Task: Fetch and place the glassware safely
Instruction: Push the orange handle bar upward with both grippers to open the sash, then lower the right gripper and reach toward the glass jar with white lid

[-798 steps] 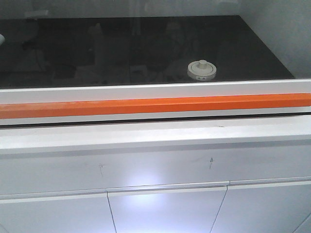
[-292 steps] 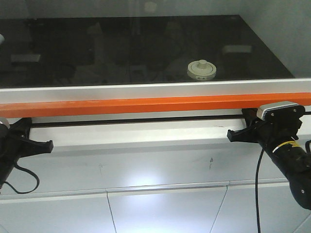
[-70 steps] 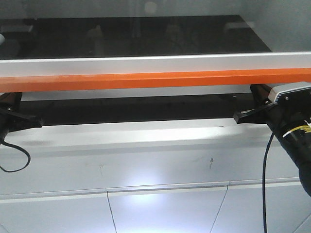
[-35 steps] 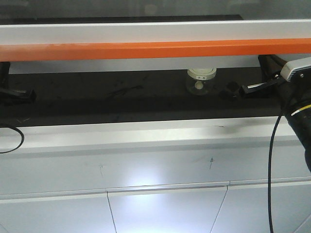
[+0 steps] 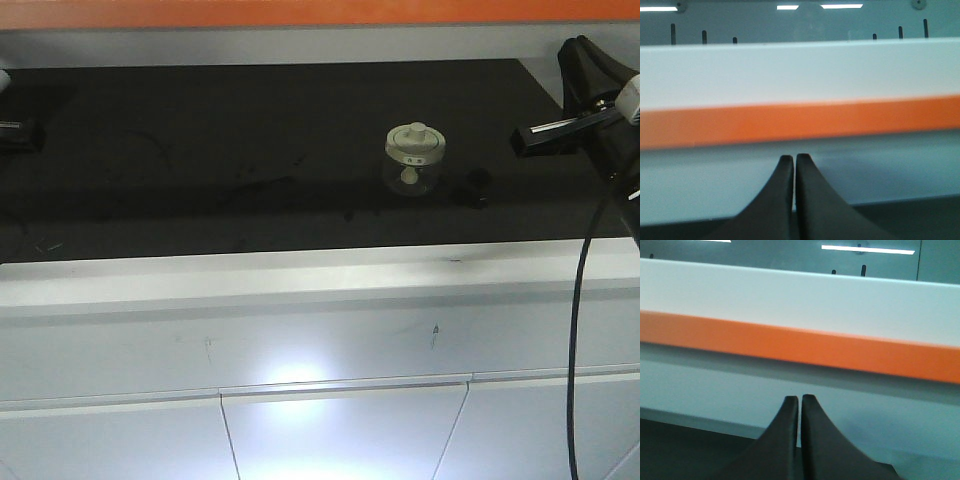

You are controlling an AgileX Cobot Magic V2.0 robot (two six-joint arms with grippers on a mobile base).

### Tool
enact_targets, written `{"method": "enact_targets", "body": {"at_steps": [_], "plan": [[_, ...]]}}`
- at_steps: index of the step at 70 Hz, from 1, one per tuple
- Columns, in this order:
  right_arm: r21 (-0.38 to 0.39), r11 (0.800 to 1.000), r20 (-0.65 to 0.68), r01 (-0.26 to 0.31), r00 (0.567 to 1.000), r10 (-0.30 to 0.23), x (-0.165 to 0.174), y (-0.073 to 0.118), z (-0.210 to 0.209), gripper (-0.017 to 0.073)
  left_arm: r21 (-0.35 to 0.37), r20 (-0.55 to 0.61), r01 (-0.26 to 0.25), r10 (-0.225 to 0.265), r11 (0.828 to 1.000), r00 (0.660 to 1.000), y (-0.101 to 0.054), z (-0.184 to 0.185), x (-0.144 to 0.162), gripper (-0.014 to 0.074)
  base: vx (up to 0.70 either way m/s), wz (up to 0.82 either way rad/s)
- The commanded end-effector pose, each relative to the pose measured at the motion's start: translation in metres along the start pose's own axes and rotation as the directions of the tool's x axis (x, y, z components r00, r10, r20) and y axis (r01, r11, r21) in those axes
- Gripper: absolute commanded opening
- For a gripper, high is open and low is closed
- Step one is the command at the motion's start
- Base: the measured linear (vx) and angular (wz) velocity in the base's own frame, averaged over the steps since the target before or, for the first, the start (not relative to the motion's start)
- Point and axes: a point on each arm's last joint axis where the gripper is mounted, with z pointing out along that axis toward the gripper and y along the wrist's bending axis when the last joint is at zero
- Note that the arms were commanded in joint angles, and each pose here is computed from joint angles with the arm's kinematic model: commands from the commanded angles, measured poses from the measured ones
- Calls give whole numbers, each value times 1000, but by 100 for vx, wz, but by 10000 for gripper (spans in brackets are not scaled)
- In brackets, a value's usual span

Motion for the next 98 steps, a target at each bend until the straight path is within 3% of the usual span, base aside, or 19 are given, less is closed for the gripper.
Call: {"method": "enact_targets", "body": {"at_steps": [1, 13, 26, 36, 41, 48, 58, 68, 86, 98], "plan": [[-1, 1000, 110, 20, 994, -19, -28, -2, 2, -1, -4, 117, 4, -3, 1000, 993, 1, 2, -25, 0, 0, 0], [-10, 1000, 95, 21, 995, -20, -31, -1, 1, -1, -5, 113, 3, -3, 1000, 994, 1, 1, -29, 0, 0, 0], [-26, 998, 93, -63, 994, 65, -31, -1, 1, -1, 14, 63, -13, 12, 1000, 998, 0, -3, -33, 0, 0, 0], [-79, 997, 75, -28, 997, 34, -33, 4, 0, -1, 67, -12, -54, 55, 996, 998, -4, -8, -36, 0, 0, 0], [-114, 993, 30, -26, 999, 29, -33, 8, -3, -1, 77, -60, -23, 27, 997, 998, -5, -11, -39, 0, 0, 0], [-135, 989, -51, -68, 997, 61, -31, 12, -12, -1, 68, -97, 40, -33, 997, 995, -4, -22, -41, 0, 0, 0], [-140, 987, -127, -84, 990, 67, -25, 15, -27, -1, 98, -105, 27, -16, 995, 994, -7, -46, -40, 0, 0, 0], [-147, 985, -143, -90, 987, 69, -23, 19, -40, -1, 107, -143, 78, -62, 991, 988, -10, -77, -33, 0, 0, 0], [-221, 973, -199, -73, 980, 28, -12, 29, -58, -1, 193, -207, 128, -87, 973, 974, -20, -124, -16, 0, 0, 0], [-228, 962, -242, -149, 966, 92, -8, 32, -62, 14, 211, -247, 155, -101, 965, 964, -23, -138, -5, 0, 0, 0]]}}
